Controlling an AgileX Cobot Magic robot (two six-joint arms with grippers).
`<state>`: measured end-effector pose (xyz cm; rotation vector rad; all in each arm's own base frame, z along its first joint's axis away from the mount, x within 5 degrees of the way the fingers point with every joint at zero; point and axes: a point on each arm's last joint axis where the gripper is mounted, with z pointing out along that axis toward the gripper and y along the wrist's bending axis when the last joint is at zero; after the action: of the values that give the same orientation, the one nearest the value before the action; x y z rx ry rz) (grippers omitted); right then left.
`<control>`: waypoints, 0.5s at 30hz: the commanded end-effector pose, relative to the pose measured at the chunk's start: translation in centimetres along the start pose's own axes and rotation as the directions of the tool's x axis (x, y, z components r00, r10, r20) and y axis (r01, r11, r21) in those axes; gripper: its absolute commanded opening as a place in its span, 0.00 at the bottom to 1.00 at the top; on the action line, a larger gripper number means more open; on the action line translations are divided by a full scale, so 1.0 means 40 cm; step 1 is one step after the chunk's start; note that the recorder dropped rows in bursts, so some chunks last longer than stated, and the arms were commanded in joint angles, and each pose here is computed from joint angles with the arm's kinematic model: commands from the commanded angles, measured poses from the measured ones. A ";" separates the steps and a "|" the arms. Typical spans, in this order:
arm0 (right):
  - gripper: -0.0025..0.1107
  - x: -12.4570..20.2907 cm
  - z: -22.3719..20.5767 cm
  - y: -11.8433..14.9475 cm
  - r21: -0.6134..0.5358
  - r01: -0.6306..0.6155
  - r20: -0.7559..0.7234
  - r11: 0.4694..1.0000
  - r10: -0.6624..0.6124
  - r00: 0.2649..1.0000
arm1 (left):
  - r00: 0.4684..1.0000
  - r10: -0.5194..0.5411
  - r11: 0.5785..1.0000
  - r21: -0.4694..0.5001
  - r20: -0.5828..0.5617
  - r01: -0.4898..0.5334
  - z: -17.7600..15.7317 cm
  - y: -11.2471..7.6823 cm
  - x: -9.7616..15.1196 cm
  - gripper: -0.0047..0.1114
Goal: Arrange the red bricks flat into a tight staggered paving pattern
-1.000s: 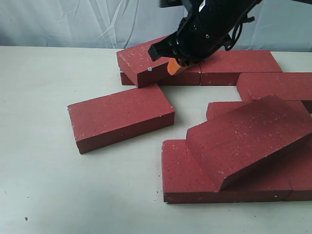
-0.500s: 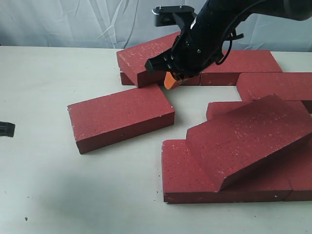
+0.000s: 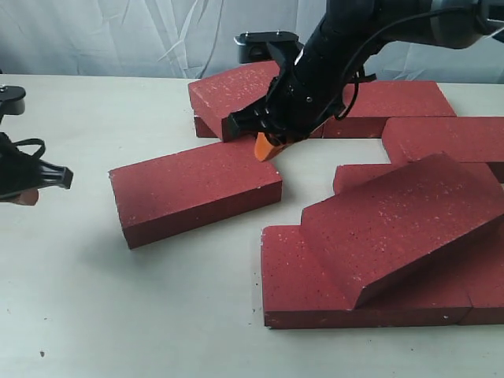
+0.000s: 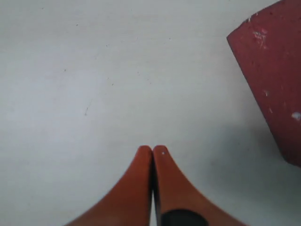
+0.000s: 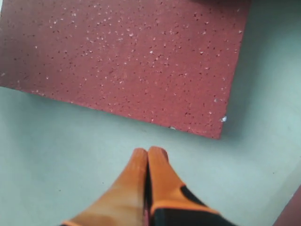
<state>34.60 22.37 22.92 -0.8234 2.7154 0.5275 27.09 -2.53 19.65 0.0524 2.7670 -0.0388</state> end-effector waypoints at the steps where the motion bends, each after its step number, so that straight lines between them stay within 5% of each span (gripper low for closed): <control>1: 0.02 0.007 0.040 0.041 -0.020 0.059 -0.042 0.998 -0.060 0.997 | 0.999 0.026 0.999 0.048 -0.044 -0.024 0.059 -0.013 -0.050 0.04; 15: 0.02 0.044 0.218 0.153 -0.102 0.114 -0.155 0.988 -0.129 0.980 | 0.975 0.103 0.974 0.218 -0.195 -0.060 0.213 -0.055 -0.135 0.04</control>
<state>30.63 29.45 16.69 -1.1162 2.7866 0.5614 34.58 -4.90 13.93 0.2195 2.9566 -0.2814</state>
